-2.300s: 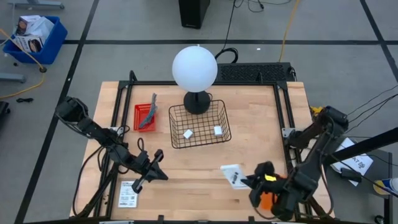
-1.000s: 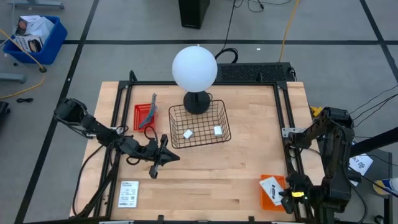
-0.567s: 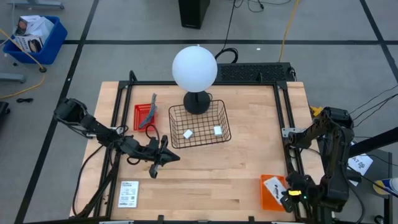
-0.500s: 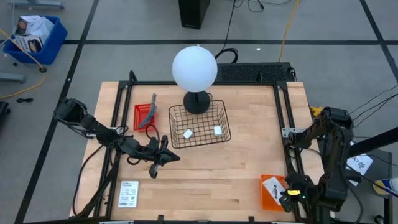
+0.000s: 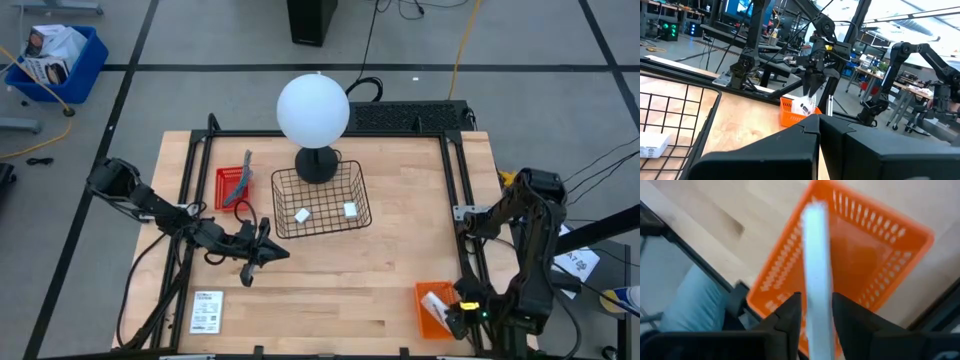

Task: Pick and place items into bin
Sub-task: Put the right white card reader box into the orange bin, then put the white card reader box into the orange bin

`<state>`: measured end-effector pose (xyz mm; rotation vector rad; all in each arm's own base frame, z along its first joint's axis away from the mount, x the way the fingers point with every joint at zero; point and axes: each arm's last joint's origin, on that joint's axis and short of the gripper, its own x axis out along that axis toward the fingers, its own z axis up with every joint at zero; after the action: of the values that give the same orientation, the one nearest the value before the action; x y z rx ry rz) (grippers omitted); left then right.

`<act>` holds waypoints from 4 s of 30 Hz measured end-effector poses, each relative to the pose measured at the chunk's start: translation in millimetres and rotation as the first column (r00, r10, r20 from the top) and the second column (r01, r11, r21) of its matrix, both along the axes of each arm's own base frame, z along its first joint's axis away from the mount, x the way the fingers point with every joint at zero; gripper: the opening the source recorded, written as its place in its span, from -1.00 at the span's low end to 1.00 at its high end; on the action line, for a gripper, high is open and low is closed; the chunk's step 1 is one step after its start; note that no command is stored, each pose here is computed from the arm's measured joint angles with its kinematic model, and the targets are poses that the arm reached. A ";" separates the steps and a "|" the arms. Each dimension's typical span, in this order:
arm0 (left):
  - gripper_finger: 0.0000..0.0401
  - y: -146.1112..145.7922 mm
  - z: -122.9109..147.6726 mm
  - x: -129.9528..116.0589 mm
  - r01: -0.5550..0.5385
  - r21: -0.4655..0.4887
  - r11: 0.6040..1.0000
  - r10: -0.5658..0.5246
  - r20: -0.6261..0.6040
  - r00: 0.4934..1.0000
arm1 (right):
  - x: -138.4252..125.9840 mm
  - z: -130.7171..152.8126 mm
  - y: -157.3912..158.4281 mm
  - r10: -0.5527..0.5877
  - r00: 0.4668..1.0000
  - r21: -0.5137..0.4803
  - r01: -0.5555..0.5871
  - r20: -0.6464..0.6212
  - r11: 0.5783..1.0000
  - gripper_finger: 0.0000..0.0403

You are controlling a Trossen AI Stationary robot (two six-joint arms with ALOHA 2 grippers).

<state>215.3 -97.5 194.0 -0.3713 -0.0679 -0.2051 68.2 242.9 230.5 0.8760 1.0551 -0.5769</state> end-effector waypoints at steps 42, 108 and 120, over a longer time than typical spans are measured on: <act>-0.96 -27.7 -12.9 -13.3 0.266 -0.198 0.943 -0.300 -0.168 0.939 | 185.2 4.4 -60.1 0.631 0.418 -0.607 -0.209 0.654 0.767 -0.30; -1.00 -128.3 -17.0 -93.7 -0.196 -0.026 0.980 -0.029 -1.000 -0.008 | 227.9 -49.4 -85.6 0.761 0.309 -0.664 -0.371 0.571 0.649 -1.00; -1.00 -140.6 -37.8 -94.7 -0.226 -0.005 0.974 -0.023 -0.997 -0.078 | 228.0 -48.7 -85.5 0.759 0.305 -0.664 -0.367 0.576 0.652 -1.00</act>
<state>120.7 -238.1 156.2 -0.6281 1.5037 0.3206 296.3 157.4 181.7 0.2130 0.2427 0.2936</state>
